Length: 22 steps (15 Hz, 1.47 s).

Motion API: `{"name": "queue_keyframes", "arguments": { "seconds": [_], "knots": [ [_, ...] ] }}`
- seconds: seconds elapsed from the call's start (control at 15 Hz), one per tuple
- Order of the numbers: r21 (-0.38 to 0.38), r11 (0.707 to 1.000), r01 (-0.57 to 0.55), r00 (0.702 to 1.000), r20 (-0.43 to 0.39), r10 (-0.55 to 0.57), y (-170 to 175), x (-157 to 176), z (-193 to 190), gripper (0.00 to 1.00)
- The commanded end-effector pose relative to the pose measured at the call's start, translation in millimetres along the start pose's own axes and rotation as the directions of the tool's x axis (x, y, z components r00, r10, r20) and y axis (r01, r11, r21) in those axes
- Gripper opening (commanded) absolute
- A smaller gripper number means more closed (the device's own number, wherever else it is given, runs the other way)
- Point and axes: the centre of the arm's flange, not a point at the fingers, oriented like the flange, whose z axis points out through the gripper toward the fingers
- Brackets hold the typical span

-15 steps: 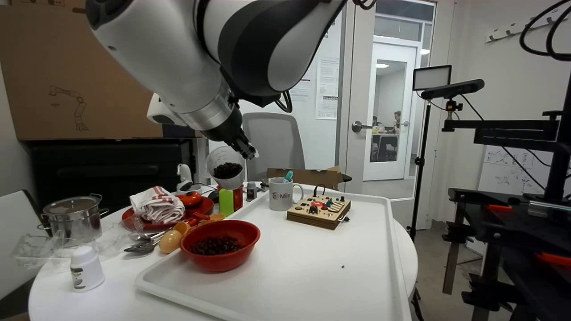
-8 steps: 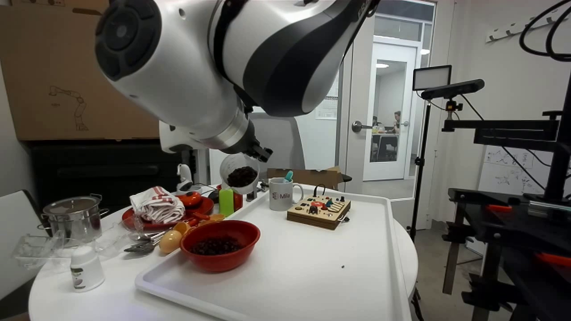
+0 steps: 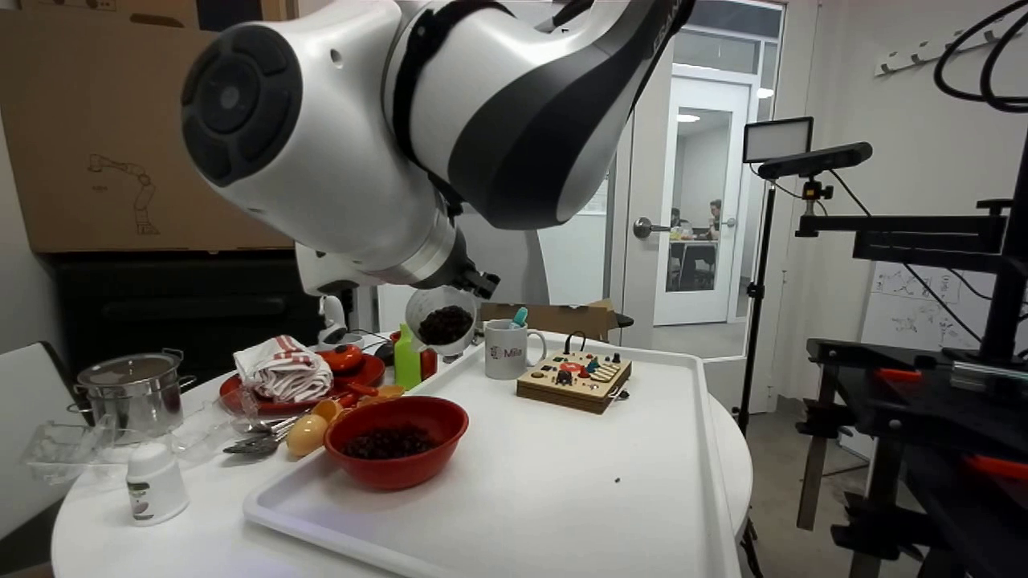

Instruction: Pour the things in the jug into the red bowl

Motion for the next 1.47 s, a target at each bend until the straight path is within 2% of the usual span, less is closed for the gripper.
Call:
{"name": "queue_keyframes", "arguments": {
  "seconds": [0.0, 0.2, 0.33, 0.87, 1.4],
  "knots": [
    [-0.010, 1.000, -0.005, 0.994, 0.105, 0.006, -10.9, -2.0, 13.4, 0.15],
    [-0.057, 0.998, 0.022, 0.982, 0.190, -0.010, -22.3, 0.3, 24.4, 0.15],
    [-0.085, 0.996, 0.039, 0.976, 0.216, -0.020, -27.0, 3.9, 26.2, 0.15],
    [-0.161, 0.985, 0.067, 0.974, 0.224, -0.030, -25.6, 26.2, -5.9, 0.15],
    [-0.234, 0.972, 0.019, 0.949, 0.311, 0.056, -20.7, 40.6, -27.7, 0.15]
  ]
}}
